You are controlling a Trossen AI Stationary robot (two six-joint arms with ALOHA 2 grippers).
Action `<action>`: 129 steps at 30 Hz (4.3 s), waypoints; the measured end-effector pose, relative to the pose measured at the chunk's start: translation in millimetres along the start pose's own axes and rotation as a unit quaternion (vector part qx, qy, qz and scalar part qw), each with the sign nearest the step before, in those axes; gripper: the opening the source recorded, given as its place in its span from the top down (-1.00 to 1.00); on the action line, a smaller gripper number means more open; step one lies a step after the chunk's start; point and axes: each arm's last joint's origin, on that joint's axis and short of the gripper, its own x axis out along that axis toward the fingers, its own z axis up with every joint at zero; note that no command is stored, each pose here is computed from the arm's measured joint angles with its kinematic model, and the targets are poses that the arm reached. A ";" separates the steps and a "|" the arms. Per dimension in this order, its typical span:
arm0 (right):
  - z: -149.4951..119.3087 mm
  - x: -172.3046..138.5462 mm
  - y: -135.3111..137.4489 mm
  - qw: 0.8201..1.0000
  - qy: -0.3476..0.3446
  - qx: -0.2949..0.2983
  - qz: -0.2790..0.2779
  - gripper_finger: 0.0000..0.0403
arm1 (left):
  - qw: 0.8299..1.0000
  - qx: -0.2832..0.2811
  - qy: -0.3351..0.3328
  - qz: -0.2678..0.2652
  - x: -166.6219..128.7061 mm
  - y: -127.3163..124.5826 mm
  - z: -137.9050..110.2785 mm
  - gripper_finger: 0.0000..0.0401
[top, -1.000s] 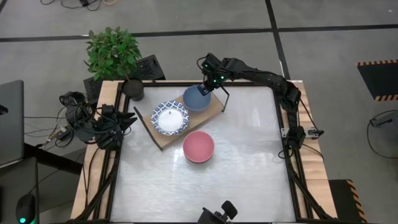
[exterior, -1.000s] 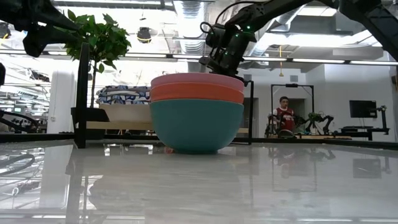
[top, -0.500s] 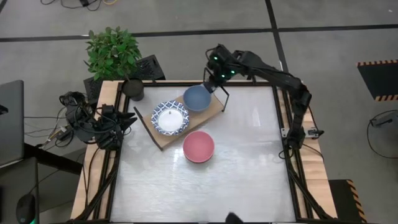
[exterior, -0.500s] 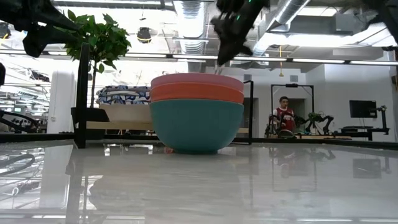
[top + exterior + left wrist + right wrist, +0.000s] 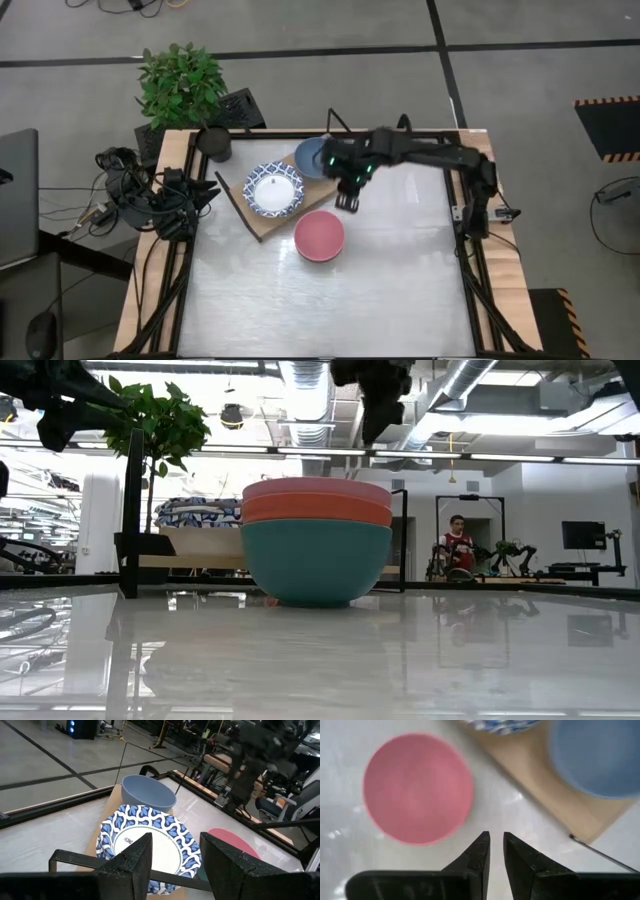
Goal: Place and stack bowls onto a shelf
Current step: Stack the pink bowl on top of the blue bowl on the shelf
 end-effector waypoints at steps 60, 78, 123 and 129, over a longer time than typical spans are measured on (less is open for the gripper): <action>16.0 54.1 16.3 0.998 0.019 0.046 -0.030 0.88 | 1.000 -0.008 0.016 -0.013 0.0 -0.8 -1.0 0.25; 14.7 -37.6 -92.8 0.962 -0.171 0.203 -0.060 0.88 | 1.000 -0.007 0.011 -0.008 0.0 -0.3 -0.8 0.25; 19.2 50.8 -191.8 0.950 -0.083 0.301 -0.027 0.88 | 1.000 0.003 0.005 0.002 0.0 1.5 -1.4 0.25; 18.8 51.0 -191.4 0.950 -0.080 0.301 -0.027 0.88 | 1.000 0.003 0.004 0.002 0.0 1.5 -1.3 0.25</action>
